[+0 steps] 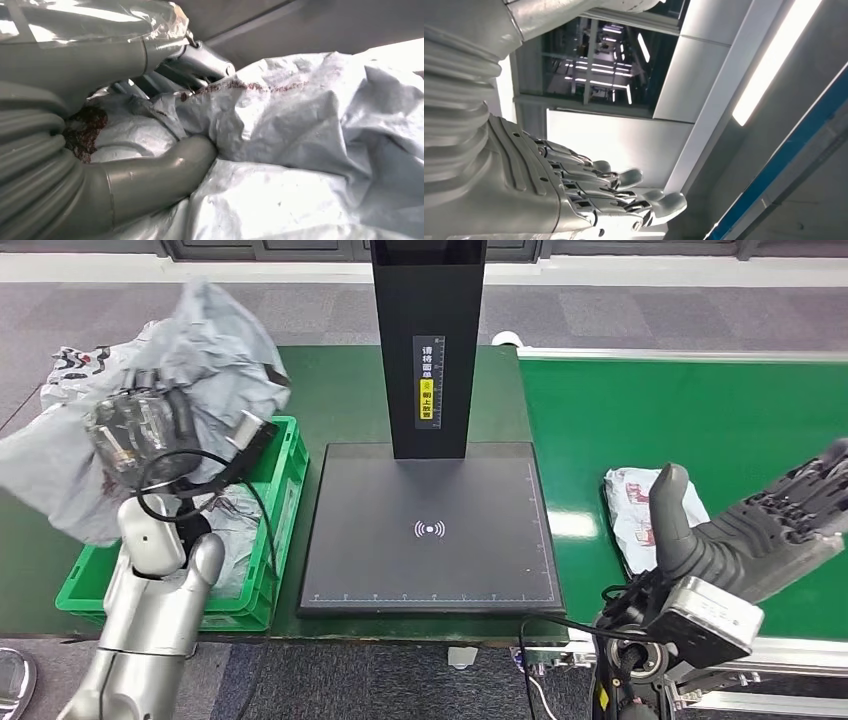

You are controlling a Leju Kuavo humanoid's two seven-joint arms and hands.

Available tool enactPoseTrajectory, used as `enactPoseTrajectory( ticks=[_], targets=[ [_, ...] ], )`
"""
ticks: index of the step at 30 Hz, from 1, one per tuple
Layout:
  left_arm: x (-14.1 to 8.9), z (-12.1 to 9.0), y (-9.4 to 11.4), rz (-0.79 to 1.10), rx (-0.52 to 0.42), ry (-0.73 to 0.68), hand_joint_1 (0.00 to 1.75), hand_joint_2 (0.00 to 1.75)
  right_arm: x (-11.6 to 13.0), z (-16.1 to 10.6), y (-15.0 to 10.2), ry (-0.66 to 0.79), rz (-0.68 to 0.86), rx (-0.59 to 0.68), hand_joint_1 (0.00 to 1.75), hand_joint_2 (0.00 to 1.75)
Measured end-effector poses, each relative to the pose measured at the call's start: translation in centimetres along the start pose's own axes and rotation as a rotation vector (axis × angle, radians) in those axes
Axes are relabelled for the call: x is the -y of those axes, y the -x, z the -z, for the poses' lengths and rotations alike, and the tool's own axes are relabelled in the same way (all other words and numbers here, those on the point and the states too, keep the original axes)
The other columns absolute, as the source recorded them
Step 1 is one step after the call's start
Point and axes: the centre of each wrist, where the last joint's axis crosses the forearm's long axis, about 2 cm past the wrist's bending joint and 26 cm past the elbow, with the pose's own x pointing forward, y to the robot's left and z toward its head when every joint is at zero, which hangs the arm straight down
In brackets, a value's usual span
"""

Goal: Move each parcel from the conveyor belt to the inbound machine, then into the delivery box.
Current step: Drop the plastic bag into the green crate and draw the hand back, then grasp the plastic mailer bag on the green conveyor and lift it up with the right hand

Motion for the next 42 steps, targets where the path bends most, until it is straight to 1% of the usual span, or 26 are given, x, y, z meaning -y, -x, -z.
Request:
enactPoseTrajectory(
  ticks=[1,2,6,7,10,11,18,33,36,38,39,42],
  targets=[
    [0.5,-0.2,0.7,0.041,-0.029,0.034,1.75,1.75,0.0,0.0,0.0,-0.001,-0.004,-0.003,0.00,1.75],
    [0.9,-0.6,1.3,0.080,-0.035,0.070,1.75,1.75,0.1,0.1,-0.1,-0.002,-0.008,-0.006,0.00,1.75],
    [2.5,-2.3,3.0,0.197,0.011,0.205,1.75,1.75,0.1,0.2,-0.2,-0.005,-0.018,-0.010,0.00,1.75],
    [2.8,-2.7,3.3,0.217,0.018,0.234,1.72,1.75,0.2,0.3,-0.2,-0.005,-0.020,-0.012,0.00,1.75],
    [3.5,-3.6,4.0,0.266,0.028,0.313,0.41,1.75,0.3,0.3,-0.3,-0.005,-0.025,-0.020,0.00,1.75],
    [3.7,-3.8,4.2,0.278,0.032,0.333,0.00,1.75,0.3,0.4,-0.3,-0.005,-0.026,-0.022,0.00,1.75],
    [4.2,-4.9,4.6,0.282,0.096,0.380,0.00,1.75,0.4,0.4,-0.3,-0.004,-0.029,-0.027,0.00,1.75],
    [4.5,-5.5,4.6,0.280,0.108,0.403,0.00,1.75,0.5,0.3,-0.3,-0.005,-0.028,-0.027,0.00,1.75],
    [4.5,-5.6,4.4,0.254,0.138,0.406,0.00,1.75,0.5,0.3,-0.3,-0.008,-0.033,-0.032,0.00,1.75],
    [4.4,-5.7,4.0,0.166,0.176,0.415,0.00,1.75,0.6,0.2,-0.3,-0.013,-0.038,-0.042,0.00,1.75],
    [4.4,-5.7,3.7,0.088,0.182,0.423,0.00,1.75,0.6,0.1,-0.2,-0.015,-0.041,-0.050,0.00,1.75],
    [3.9,-5.9,2.5,-0.264,0.149,0.429,0.00,1.75,0.8,-0.2,-0.1,-0.025,-0.047,-0.078,0.00,1.75]
  ],
)
